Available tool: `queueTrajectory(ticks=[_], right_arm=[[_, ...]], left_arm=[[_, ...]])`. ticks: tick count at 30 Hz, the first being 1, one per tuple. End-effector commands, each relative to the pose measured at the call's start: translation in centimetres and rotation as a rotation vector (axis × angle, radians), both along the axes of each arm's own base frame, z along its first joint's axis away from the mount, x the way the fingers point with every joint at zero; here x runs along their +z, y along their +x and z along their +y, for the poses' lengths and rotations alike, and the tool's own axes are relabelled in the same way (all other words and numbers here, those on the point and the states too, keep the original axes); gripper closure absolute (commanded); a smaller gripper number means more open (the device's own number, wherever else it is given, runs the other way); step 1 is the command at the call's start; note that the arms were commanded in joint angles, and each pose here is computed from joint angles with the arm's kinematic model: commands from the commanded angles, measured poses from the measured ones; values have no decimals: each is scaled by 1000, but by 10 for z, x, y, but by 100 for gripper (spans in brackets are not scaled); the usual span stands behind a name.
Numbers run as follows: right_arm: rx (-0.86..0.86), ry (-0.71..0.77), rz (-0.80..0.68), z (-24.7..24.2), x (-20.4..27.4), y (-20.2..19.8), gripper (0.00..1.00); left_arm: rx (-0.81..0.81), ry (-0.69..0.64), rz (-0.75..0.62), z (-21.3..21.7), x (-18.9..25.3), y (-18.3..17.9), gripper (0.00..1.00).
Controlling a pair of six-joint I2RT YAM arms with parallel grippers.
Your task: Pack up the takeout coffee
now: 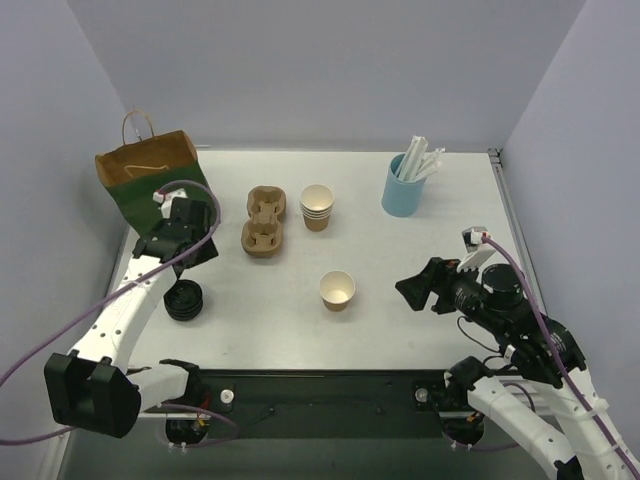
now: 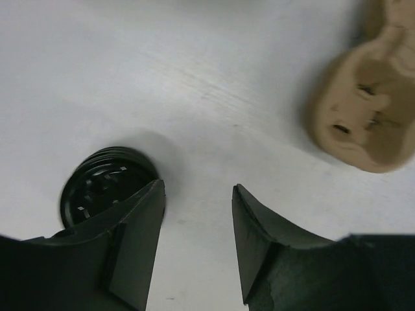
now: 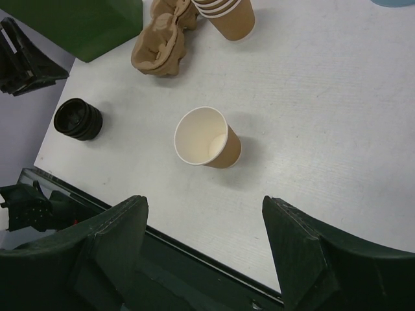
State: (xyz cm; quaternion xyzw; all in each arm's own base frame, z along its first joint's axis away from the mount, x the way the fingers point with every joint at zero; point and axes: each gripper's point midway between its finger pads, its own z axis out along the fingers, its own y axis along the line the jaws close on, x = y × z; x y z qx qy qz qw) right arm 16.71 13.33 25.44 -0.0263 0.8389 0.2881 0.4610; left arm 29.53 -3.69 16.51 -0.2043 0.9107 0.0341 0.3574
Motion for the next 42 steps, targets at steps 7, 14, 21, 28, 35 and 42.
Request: queueTrajectory(ticks=[7,14,21,28,35,42], right_arm=[[4,12,21,5,-7,1,27],[5,16,29,6,-11,2,27],[12,23,36,9,-13,2,27],[15,29,35,10,-12,1,27],[11,32,25,8,-11,0,27],[17,35,17,9,-7,-1,27]], left_arm=[[54,74,211,52,-60,-37,46],[40,60,264,47,-73,-36,46],[8,44,244,41,-72,-32,47],[10,77,280,43,-77,-35,50],[-2,89,305,41,-82,-36,54],[4,109,335,42,-83,-39,56]])
